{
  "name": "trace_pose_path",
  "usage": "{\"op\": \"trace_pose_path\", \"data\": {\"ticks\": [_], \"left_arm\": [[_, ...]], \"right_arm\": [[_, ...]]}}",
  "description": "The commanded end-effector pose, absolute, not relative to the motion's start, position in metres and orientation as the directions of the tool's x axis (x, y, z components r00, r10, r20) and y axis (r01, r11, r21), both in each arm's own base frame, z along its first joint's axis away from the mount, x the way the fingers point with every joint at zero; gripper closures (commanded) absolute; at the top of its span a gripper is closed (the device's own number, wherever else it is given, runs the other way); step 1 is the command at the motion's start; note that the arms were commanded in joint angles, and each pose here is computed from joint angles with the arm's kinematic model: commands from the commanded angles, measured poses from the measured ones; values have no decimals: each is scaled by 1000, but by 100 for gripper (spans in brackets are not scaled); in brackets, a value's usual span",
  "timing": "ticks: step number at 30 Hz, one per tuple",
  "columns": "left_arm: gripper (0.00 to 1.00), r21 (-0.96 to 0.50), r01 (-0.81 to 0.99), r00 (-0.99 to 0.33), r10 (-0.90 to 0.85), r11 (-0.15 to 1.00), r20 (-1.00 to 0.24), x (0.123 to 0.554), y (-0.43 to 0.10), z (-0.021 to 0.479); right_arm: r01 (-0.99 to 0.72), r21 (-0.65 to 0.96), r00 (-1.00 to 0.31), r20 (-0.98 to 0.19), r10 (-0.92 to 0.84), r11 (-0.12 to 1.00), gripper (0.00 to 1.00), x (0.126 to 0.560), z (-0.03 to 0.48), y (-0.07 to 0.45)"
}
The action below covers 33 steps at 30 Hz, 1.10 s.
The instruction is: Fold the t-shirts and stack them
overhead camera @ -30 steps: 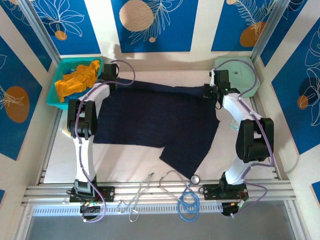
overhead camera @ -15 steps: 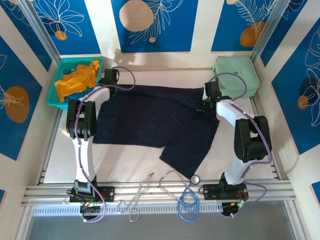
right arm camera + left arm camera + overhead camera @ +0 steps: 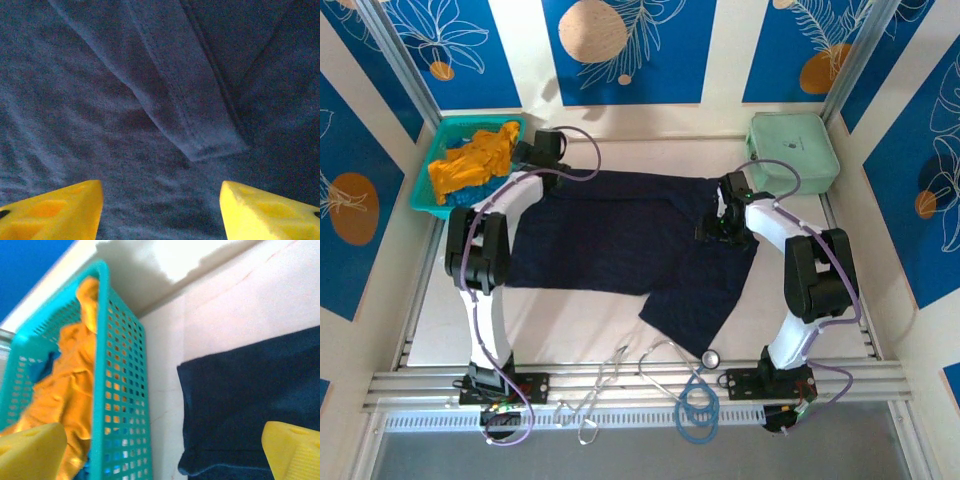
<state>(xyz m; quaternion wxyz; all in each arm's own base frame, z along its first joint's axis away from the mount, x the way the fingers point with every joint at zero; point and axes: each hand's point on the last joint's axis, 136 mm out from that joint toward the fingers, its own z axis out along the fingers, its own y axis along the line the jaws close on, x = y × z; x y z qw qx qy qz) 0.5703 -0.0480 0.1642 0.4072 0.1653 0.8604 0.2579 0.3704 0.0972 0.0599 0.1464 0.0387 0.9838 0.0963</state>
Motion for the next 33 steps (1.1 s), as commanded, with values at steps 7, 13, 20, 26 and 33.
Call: {"op": "trace_pose_path", "data": {"ticks": [7,13,20,26,33], "left_arm": [[0,531,35,-472,482,847,-738,544,-74,281],[0,390,43,-474,362,920,-803,508,-83,315],[0,245,103,-563,260,964,-784,458,-97,296],[0,181,121,-583,218,976,-782,426,-112,274],[0,164,132,-592,210,978,-778,413,-121,261]], "right_arm": [[-79,283,-921,-387,39,956,35,430,120,119],[-131,320,-933,-360,-8,938,45,487,104,136],[-134,327,-948,-317,-25,935,54,528,74,141],[-121,346,-959,-283,-19,930,55,542,50,145],[-105,354,-965,-263,-9,929,55,547,38,147]]}}
